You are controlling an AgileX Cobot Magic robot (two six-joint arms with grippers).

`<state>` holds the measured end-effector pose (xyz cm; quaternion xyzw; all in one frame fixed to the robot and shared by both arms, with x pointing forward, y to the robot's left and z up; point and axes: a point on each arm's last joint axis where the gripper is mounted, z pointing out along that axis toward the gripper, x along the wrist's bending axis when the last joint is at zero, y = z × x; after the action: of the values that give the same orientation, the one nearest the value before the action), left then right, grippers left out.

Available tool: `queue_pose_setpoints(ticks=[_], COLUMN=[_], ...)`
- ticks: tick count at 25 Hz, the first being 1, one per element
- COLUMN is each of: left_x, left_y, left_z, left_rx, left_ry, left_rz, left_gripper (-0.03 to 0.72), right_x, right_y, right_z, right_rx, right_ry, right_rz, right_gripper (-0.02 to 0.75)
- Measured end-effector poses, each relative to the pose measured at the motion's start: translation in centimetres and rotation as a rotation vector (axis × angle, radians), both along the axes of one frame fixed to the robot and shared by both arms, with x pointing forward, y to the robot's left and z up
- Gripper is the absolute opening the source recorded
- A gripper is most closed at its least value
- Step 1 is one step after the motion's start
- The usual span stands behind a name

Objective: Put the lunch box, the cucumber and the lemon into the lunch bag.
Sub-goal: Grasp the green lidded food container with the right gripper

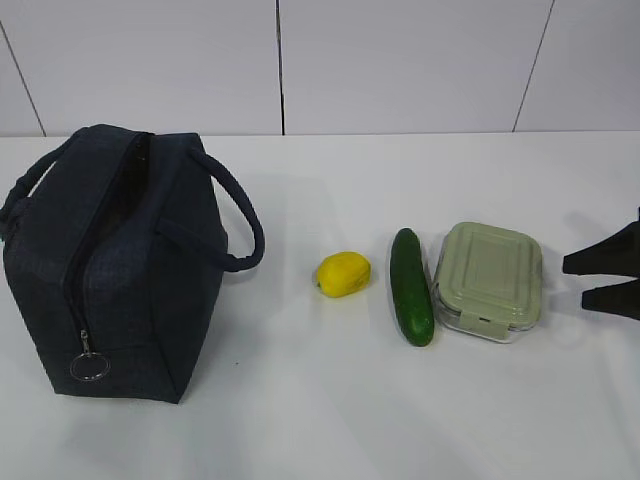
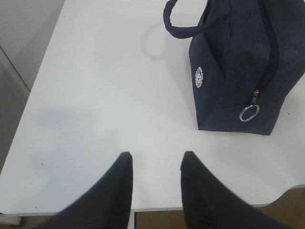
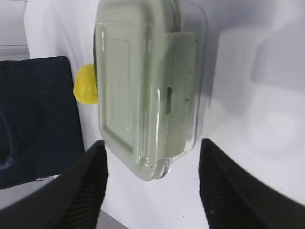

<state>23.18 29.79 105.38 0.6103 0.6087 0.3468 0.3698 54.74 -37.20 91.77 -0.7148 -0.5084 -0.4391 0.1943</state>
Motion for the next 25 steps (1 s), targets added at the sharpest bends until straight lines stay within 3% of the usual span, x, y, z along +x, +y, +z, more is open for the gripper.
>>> queue_pose_setpoints(ticks=[8, 25], left_x=[0.0, 0.0], left_y=[0.0, 0.0], left_z=[0.0, 0.0], left_rx=[0.000, 0.000], left_ry=[0.000, 0.000], left_rz=[0.000, 0.000], left_gripper=[0.246, 0.246], right_x=[0.4, 2.4], right_y=[0.1, 1.1], right_z=[-2.5, -3.7], right_rx=[0.078, 0.033], right_ry=[0.020, -0.051], right_rz=[-0.006, 0.057], right_gripper=[0.462, 0.463])
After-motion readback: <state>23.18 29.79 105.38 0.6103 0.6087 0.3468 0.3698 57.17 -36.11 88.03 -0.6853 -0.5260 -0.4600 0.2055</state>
